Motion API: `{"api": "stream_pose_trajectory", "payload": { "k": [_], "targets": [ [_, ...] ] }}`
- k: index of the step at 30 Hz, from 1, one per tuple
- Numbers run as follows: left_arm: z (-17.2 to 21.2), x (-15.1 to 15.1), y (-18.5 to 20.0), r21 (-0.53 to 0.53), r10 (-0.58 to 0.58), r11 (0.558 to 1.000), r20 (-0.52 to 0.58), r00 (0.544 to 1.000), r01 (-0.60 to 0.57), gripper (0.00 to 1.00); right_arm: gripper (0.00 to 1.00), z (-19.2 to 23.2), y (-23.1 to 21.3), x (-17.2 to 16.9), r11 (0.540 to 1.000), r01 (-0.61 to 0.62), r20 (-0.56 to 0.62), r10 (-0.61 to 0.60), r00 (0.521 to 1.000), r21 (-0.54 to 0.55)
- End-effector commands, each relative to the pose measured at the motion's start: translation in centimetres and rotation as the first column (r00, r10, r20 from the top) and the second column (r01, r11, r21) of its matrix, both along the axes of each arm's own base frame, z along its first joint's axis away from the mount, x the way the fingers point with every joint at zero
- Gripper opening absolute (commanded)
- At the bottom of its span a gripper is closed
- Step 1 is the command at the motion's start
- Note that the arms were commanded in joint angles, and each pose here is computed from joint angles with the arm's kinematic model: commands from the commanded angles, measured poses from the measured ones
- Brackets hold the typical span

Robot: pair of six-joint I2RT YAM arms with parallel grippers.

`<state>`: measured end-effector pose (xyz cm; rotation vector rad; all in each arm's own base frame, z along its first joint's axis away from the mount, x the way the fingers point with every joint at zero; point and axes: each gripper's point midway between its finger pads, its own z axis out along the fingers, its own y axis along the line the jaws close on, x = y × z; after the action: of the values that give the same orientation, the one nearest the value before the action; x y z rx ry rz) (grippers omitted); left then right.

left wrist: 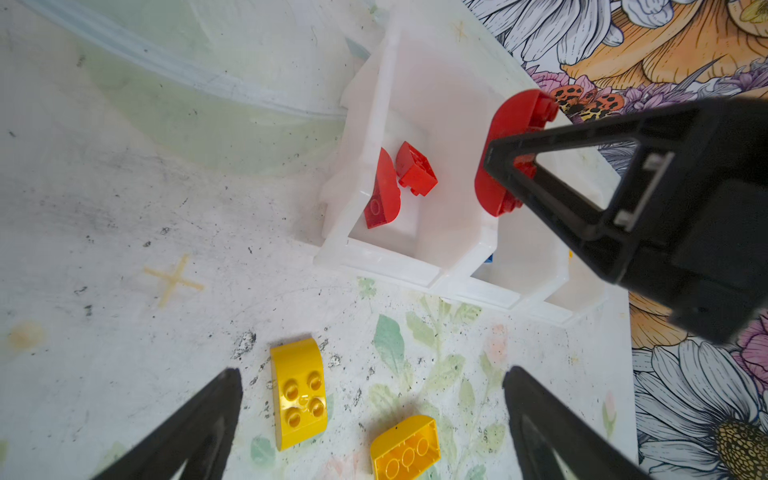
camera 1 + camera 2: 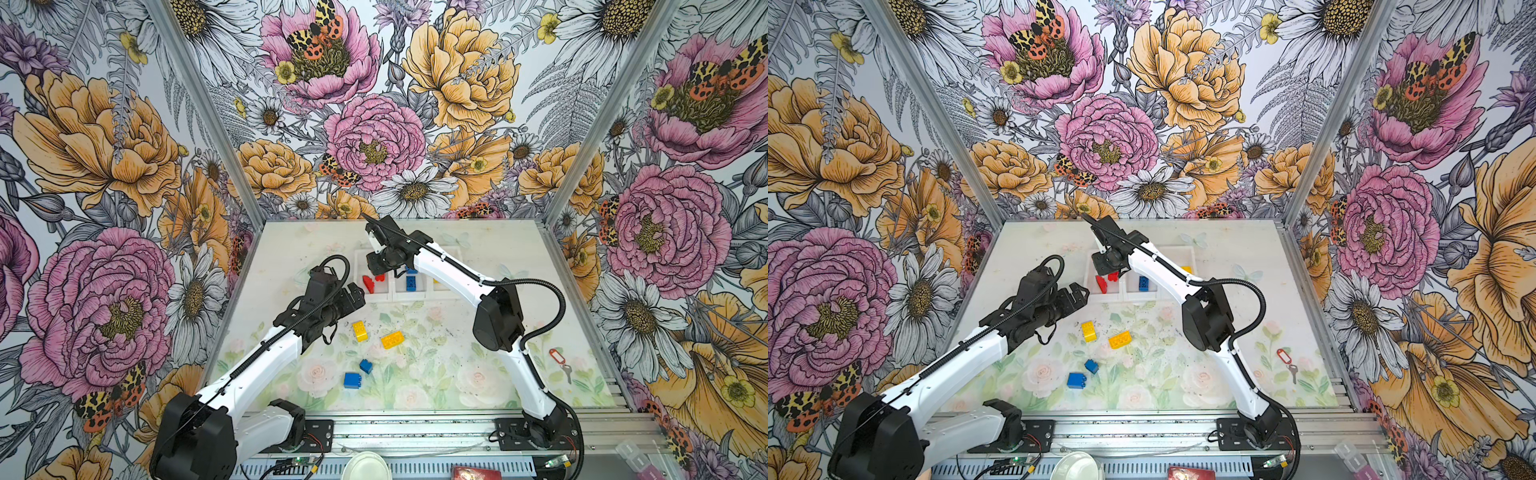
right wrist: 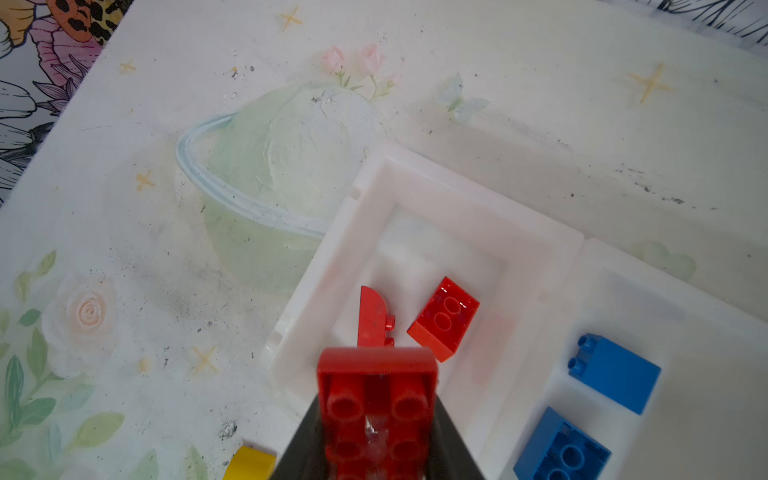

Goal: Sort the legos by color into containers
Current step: 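Carry the red 2x4 brick with the right gripper into the red compartment and release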

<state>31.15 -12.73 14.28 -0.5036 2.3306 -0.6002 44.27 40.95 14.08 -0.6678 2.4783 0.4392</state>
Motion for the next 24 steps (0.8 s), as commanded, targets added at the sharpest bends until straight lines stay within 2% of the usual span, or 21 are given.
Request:
{"api": "stream_pose_trajectory", "payload": {
  "k": [1, 7, 11, 15, 24],
  "targets": [
    [0.0, -0.2, 0.6, 0.004, 0.016, 1.0, 0.006, 1.0, -0.016, 0.99, 0.23, -0.1, 0.7, 1.2, 1.0, 0.005, 0.018, -0.005, 1.0, 0.017],
    [-0.4, -0.3, 0.6, 0.01, 0.014, 1.0, -0.008, 1.0, -0.014, 0.99, 0.28, -1.0, 1.1, 2.1, 1.0, 0.009, 0.022, -0.01, 1.0, 0.019],
    [-0.9, -0.5, 0.7, 0.021, 0.015, 1.0, -0.028, 1.0, -0.014, 0.99, 0.4, -1.3, 1.2, 2.1, 1.0, 0.005, 0.016, -0.005, 1.0, 0.021],
    [-1.4, -0.6, 0.7, 0.029, 0.017, 0.999, -0.045, 0.999, -0.015, 0.99, 0.45, -1.1, 1.2, 2.0, 1.0, -0.001, 0.015, 0.001, 1.0, 0.025],
    [-1.8, -0.8, 0.5, 0.051, 0.013, 0.999, -0.071, 0.997, -0.009, 0.99, 0.49, 0.9, 1.2, 1.7, 0.999, -0.01, 0.036, 0.008, 0.999, 0.044]
  ]
}}
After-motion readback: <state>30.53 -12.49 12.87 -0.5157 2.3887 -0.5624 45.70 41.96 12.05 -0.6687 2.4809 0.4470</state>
